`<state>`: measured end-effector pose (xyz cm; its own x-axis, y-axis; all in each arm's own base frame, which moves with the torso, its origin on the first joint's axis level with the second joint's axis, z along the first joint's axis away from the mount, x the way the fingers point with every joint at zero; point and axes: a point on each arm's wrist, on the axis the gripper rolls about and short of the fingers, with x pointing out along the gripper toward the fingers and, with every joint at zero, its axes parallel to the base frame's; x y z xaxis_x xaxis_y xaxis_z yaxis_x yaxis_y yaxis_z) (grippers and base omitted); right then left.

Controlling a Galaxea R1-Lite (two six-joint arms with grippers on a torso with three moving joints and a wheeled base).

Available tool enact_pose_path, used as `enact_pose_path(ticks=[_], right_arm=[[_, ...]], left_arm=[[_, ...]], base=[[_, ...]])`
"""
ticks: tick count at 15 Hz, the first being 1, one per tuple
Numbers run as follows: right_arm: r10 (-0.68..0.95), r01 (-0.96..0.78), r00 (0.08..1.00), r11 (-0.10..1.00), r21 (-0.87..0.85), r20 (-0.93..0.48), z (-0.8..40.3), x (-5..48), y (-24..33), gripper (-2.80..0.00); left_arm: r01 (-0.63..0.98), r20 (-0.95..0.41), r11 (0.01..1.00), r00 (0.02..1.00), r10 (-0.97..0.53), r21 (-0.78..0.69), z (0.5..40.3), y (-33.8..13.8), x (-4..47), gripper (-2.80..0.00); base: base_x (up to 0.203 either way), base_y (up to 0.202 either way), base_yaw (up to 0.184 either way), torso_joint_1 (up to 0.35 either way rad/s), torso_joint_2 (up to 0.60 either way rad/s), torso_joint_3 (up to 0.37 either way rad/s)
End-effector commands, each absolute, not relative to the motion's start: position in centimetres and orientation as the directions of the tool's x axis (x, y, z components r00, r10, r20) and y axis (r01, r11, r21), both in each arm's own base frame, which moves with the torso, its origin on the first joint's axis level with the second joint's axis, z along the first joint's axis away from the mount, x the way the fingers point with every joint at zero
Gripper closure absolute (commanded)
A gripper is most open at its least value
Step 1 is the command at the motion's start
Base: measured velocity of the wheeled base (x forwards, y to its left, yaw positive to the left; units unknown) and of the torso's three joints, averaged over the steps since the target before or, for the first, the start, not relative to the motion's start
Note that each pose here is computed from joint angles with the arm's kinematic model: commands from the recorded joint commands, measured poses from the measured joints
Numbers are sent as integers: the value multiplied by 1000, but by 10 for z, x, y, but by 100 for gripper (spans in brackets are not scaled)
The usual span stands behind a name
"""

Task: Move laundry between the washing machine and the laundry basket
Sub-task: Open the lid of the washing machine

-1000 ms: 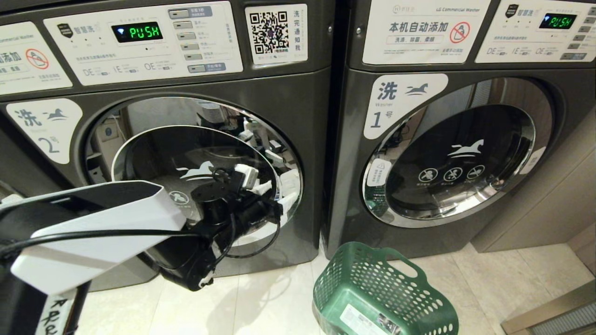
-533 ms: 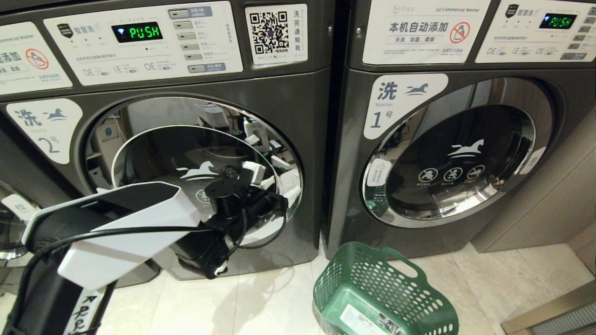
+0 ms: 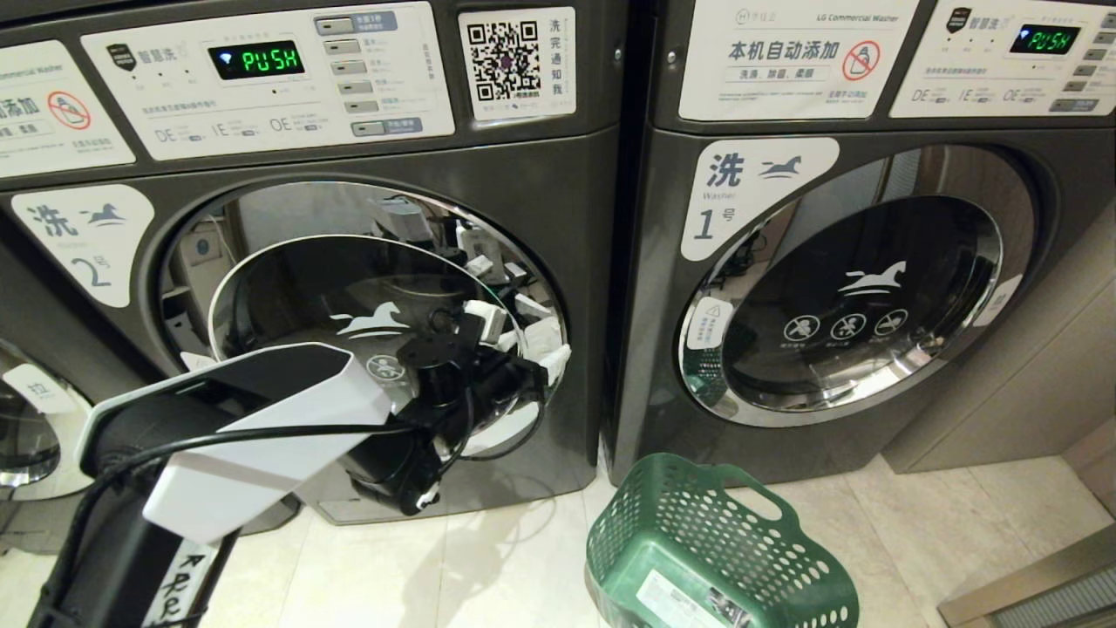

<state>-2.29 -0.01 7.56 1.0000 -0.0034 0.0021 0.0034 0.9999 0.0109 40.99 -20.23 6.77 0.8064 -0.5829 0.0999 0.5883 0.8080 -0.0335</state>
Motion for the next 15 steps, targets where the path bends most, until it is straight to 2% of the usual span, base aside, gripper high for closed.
enact_pose_path(ticks=[1, 15], right_arm=[[-3, 3, 1000, 1000, 11, 3, 76, -23, 0, 0], [-3, 3, 1000, 1000, 11, 3, 76, -23, 0, 0]], left_arm=[[597, 108, 801, 799, -591, -34, 68, -205, 410, -280], [611, 46, 790, 792, -609, -58, 68, -199, 375, -280]], base=[[0, 0, 0, 0, 0, 0], [0, 0, 0, 0, 0, 0]])
